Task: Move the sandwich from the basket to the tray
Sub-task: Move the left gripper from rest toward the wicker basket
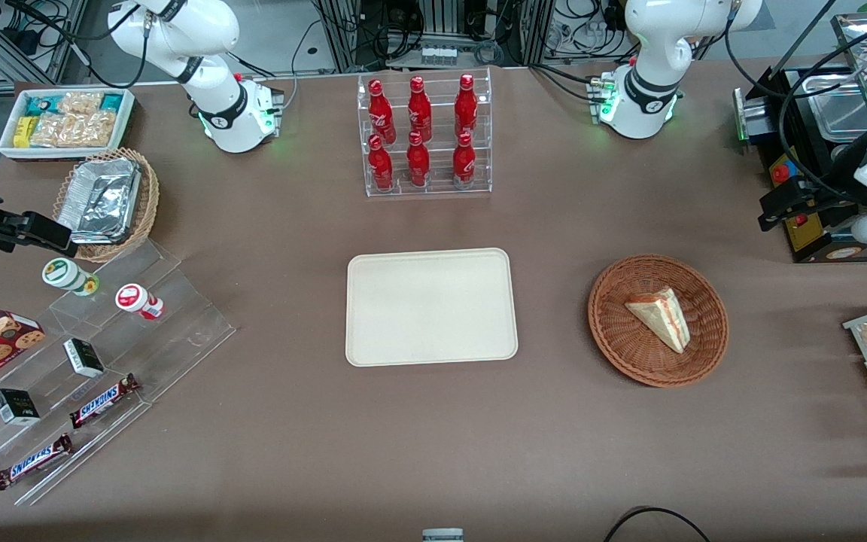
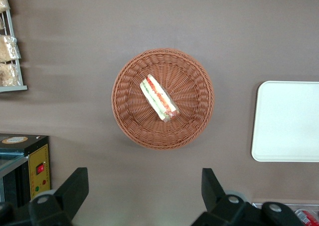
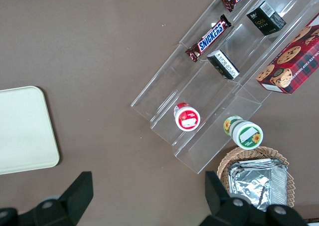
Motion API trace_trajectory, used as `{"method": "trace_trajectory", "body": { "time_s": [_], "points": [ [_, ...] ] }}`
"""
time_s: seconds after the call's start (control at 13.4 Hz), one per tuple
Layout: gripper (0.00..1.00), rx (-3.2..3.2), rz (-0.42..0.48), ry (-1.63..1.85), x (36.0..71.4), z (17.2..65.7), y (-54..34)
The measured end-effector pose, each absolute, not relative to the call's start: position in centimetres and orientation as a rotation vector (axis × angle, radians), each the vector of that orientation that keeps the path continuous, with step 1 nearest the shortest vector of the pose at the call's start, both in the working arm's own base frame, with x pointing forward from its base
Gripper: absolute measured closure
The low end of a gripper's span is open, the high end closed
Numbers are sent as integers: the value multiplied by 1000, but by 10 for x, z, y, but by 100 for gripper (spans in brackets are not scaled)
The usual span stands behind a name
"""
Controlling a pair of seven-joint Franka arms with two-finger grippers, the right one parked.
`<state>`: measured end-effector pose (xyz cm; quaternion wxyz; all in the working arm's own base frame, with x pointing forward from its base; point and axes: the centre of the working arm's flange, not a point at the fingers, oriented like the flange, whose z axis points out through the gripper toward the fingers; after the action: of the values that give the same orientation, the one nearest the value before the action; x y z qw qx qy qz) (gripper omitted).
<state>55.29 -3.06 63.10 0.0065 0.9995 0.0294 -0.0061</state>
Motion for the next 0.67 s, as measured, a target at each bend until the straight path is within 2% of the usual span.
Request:
{"method": "trace_trajectory", "body": {
  "time_s": [0.45, 0.67],
  "points": [
    [0, 3129, -32, 93, 554, 628, -30],
    [0, 3130, -82, 93, 565, 607, -30]
  ]
}}
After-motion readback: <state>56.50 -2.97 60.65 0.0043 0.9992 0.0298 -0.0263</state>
